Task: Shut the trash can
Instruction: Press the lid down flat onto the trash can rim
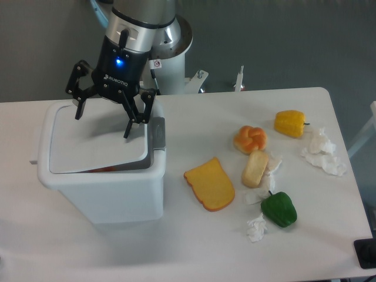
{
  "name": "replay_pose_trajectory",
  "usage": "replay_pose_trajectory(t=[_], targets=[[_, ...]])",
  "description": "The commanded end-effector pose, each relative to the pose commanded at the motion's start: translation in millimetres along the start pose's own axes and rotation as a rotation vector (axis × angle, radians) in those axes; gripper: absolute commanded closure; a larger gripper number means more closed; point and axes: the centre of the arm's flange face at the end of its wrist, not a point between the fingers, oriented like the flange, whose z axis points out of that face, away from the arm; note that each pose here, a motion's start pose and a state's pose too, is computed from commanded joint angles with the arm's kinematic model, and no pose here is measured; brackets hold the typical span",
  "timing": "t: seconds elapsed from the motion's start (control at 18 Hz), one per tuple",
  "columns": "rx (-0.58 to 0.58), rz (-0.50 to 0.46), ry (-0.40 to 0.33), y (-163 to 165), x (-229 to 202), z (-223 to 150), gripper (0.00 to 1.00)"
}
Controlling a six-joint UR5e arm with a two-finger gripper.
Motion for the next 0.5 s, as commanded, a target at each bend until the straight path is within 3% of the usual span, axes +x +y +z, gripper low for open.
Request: replay_pose_trajectory(t=[0.5], targets=[[-0.012, -0.114, -0.001, 10, -9, -6, 0.00]])
